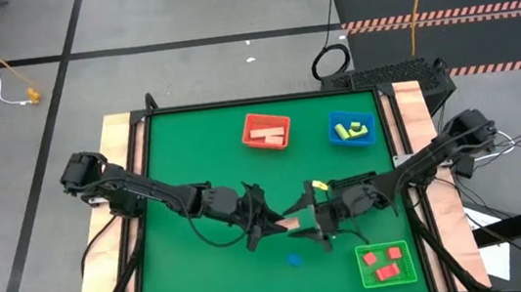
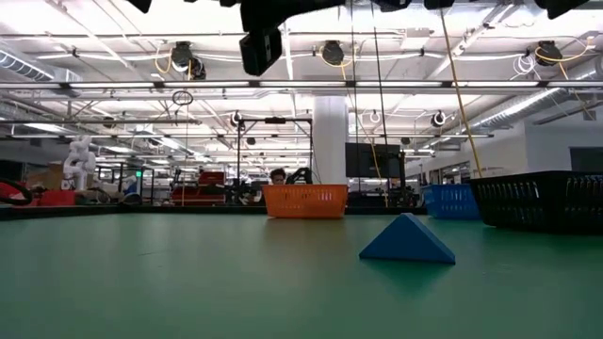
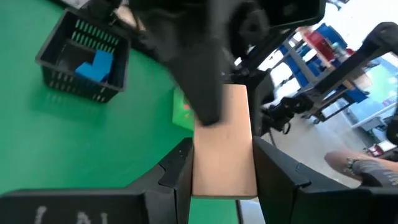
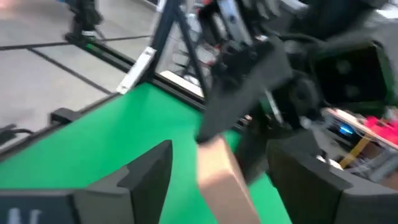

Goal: Sort & place blocks by color
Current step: Put the brown block into the orange bin, then put the blue block into the black bin

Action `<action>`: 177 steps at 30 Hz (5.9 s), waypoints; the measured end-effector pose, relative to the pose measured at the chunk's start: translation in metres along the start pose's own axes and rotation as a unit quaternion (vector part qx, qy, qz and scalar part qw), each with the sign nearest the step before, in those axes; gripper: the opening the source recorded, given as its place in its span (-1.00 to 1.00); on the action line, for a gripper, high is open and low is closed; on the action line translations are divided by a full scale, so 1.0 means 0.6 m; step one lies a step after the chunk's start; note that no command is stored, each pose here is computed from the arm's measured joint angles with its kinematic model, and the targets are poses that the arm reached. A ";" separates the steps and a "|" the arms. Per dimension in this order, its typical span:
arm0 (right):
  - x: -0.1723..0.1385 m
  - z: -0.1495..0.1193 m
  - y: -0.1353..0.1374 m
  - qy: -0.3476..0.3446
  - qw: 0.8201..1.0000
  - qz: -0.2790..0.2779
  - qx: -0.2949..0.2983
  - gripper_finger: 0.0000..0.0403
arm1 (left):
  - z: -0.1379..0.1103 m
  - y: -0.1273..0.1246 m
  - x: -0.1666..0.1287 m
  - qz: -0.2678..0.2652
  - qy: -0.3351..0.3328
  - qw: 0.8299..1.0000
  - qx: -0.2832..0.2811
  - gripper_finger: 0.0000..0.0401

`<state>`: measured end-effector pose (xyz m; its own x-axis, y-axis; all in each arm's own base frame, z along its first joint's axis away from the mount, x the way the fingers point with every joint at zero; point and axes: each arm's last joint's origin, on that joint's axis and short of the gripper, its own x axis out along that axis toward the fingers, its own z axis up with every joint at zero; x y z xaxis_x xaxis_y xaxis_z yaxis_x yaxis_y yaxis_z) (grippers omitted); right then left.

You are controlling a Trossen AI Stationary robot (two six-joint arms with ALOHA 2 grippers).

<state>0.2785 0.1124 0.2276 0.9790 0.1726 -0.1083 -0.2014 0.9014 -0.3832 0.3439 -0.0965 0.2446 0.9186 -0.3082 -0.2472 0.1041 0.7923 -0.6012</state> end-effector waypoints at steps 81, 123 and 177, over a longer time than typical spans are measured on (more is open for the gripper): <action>0.024 -0.274 -0.334 0.222 0.875 -0.302 0.307 -0.46 | -0.114 0.040 0.040 0.125 0.155 0.944 0.263 0.45; -0.038 0.015 0.048 0.241 0.893 -0.064 0.375 0.30 | -0.218 0.044 0.124 0.015 0.055 0.902 0.428 0.45; -0.080 -0.084 0.064 0.056 0.751 -0.043 0.657 0.30 | -0.140 -0.009 0.129 0.217 -0.069 0.869 0.439 -0.34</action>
<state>0.2225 0.1185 0.1717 0.9628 0.1240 -0.2402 0.1392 0.5345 0.8336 0.3824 -0.1689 0.1649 0.9746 0.1388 -0.1760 -0.0691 0.9331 0.3529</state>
